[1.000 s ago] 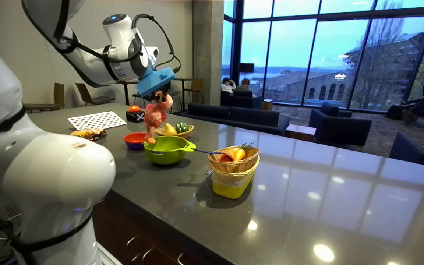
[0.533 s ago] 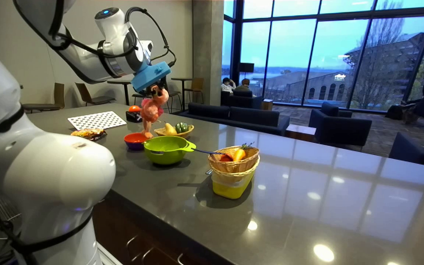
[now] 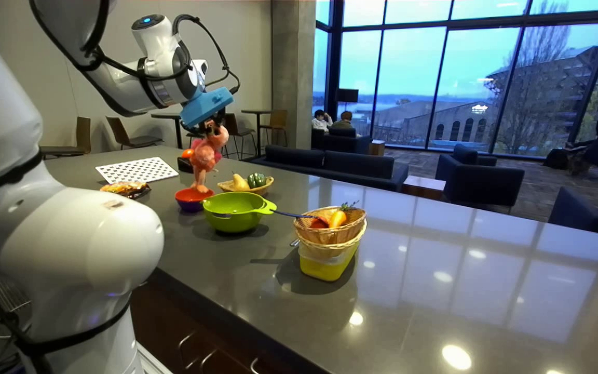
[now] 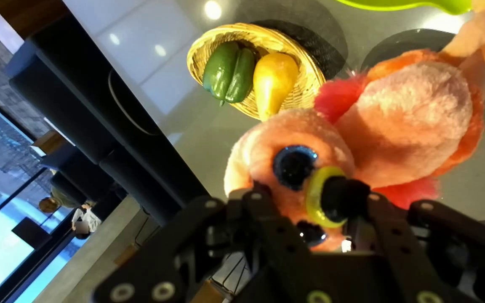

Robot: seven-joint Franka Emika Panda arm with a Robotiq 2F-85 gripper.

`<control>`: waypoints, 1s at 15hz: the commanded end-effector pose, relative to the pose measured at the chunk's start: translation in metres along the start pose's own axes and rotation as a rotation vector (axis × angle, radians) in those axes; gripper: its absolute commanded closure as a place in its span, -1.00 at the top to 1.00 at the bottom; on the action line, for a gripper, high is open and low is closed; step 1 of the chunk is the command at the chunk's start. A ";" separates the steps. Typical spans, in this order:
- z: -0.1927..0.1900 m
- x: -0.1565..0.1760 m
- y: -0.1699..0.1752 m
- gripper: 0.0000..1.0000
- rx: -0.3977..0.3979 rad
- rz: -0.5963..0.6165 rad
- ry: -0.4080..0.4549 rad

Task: Move the stuffed animal to the purple and red bowl

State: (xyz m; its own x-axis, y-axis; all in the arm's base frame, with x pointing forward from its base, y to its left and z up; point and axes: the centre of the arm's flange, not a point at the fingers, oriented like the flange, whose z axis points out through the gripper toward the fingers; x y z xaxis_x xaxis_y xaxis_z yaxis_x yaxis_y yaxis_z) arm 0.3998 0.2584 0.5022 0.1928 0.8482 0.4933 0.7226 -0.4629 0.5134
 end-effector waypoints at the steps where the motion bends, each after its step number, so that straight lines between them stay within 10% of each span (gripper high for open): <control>1: 0.022 0.024 0.013 -0.73 0.016 -0.025 0.001; 15: 0.114 0.063 0.014 -0.73 0.144 -0.100 0.011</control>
State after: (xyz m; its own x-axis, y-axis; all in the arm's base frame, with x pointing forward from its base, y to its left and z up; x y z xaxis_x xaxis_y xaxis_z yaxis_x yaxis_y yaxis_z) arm 0.4797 0.3194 0.4583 0.1357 0.8775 0.4600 0.8075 -0.3670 0.4618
